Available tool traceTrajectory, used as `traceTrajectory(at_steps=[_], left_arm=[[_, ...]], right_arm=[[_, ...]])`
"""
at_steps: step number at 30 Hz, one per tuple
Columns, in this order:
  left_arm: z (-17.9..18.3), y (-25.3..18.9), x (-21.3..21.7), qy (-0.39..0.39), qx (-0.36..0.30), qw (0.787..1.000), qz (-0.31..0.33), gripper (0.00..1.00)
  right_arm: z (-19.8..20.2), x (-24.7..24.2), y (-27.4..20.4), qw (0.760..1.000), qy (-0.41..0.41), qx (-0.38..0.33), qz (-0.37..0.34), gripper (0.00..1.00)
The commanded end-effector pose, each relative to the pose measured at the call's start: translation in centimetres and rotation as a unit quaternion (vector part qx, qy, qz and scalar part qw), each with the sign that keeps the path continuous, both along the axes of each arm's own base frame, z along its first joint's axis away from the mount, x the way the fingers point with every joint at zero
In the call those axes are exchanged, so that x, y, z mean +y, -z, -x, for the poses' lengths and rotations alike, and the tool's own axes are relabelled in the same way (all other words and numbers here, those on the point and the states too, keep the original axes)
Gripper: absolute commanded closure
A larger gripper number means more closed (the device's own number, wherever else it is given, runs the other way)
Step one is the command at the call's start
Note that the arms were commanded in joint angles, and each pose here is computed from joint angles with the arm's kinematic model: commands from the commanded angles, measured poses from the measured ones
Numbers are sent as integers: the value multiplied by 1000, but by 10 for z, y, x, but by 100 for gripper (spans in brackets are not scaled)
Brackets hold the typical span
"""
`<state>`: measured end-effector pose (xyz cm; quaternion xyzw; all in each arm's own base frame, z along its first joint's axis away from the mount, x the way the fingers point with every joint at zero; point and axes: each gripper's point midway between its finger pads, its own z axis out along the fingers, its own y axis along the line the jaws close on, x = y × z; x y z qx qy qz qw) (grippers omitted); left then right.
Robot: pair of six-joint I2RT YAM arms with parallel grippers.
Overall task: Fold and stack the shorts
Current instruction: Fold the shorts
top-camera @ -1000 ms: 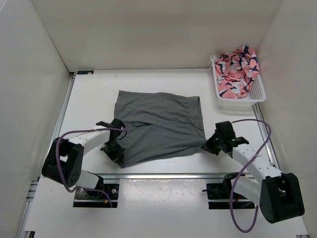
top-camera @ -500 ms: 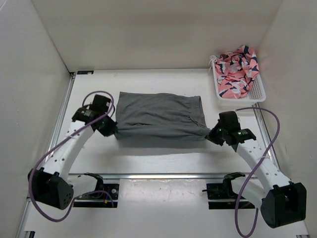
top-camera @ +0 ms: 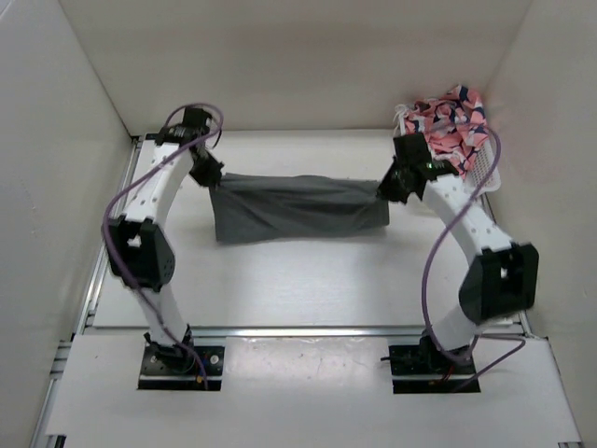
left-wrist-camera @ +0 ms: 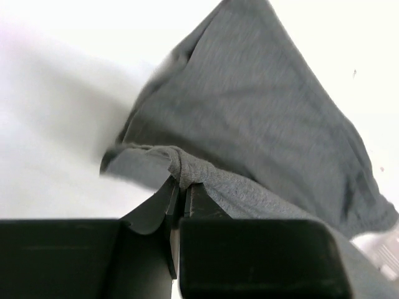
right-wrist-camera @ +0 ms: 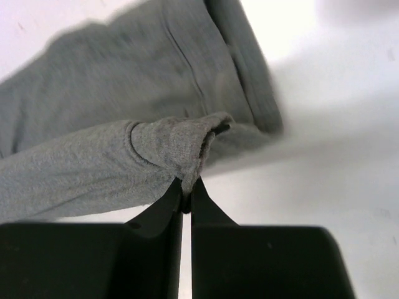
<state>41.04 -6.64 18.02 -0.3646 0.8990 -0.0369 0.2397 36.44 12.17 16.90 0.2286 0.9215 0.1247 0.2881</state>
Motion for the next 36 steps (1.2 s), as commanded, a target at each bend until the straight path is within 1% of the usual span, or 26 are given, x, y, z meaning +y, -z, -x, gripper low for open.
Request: traceTrajectory(at_steps=[1, 2, 3, 4, 7, 8, 9, 10, 11, 12, 13, 14, 15, 16, 18, 19, 21, 23, 24, 25, 26, 27, 28, 31, 34, 36], left_arm=[[-39, -15, 28, 1, -23, 998, -59, 90], [-50, -14, 25, 11, -26, 998, -57, 90], [-62, 11, 24, 20, 1, 998, -53, 90], [-82, 0, 20, 27, -25, 998, -49, 90], [-118, 17, 15, 48, -17, 998, -41, 90], [-128, 19, 12, 62, -25, 997, -41, 90], [-139, 21, 3, 84, -39, 995, -25, 81], [-149, 31, -4, 103, -44, 994, -15, 66], [-159, 31, -6, 113, -62, 992, -3, 48], [-158, 31, -9, 118, -62, 991, 5, 23], [-158, 31, -11, 120, -63, 991, 9, 20], [-152, 35, -10, 120, -52, 991, 9, 20], [-149, 33, -6, 115, -49, 992, 1, 20], [-145, 15, -6, 119, -65, 991, -2, 20], [-133, 16, 3, 111, -53, 992, -6, 20], [-126, -2, 4, 116, -65, 991, -9, 20], [-105, 9, 8, 114, -36, 993, -12, 22], [-83, 4, 12, 115, -24, 993, -19, 22], [-64, 27, 14, 116, 15, 993, -18, 22], [-57, 32, 10, 121, 21, 992, -8, 20], [-52, 31, 7, 126, 13, 992, 1, 19], [-36, 54, 4, 131, 44, 990, 13, 16], [-31, 61, -2, 138, 48, 989, 30, 15], [-22, 89, -1, 137, 79, 987, 31, 15], [-24, 111, 0, 130, 103, 986, 30, 18], [-29, 123, 0, 130, 112, 985, 30, 24]], right_arm=[[-33, -15, 4, 998, 2, 7, 67, 100], [-43, -15, 5, 997, 5, 7, 72, 100], [-59, -10, 10, 997, 5, 9, 73, 100], [-67, -8, 12, 997, 2, 9, 76, 100], [-108, -7, 17, 997, 12, -2, 72, 100], [-118, -4, 31, 997, 12, 8, 75, 100], [-127, -7, 33, 997, 15, 7, 71, 100], [-144, -1, 18, 998, 18, -16, 58, 95], [-151, 7, 27, 999, 8, -9, 46, 61], [-155, 10, 24, 999, 0, -11, 44, 42], [-160, 13, 9, 999, -3, -26, 36, 29], [-159, 13, 2, 999, -7, -33, 37, 20], [-159, 10, -6, 998, -3, -42, 40, 15], [-151, 6, -12, 998, 2, -46, 45, 14], [-141, -1, -16, 997, 10, -52, 53, 14], [-123, -5, -13, 998, 9, -40, 56, 14], [-109, -11, -9, 997, 16, -39, 58, 16], [-77, -16, 10, 999, 18, -13, 45, 16], [-74, -19, 14, 999, 24, -17, 28, 14], [-66, -20, 11, 1000, 23, -18, 3, 12], [-51, -21, 30, 1000, 23, 6, -8, 11], [-51, -19, 32, 999, 24, 2, -26, 10], [-46, -22, 39, 999, 25, 10, -33, 10], [-44, -15, 47, 998, 17, 23, -50, 10], [-52, -8, 54, 998, 8, 30, -61, 12], [-57, -7, 66, 997, 13, 44, -61, 15]])
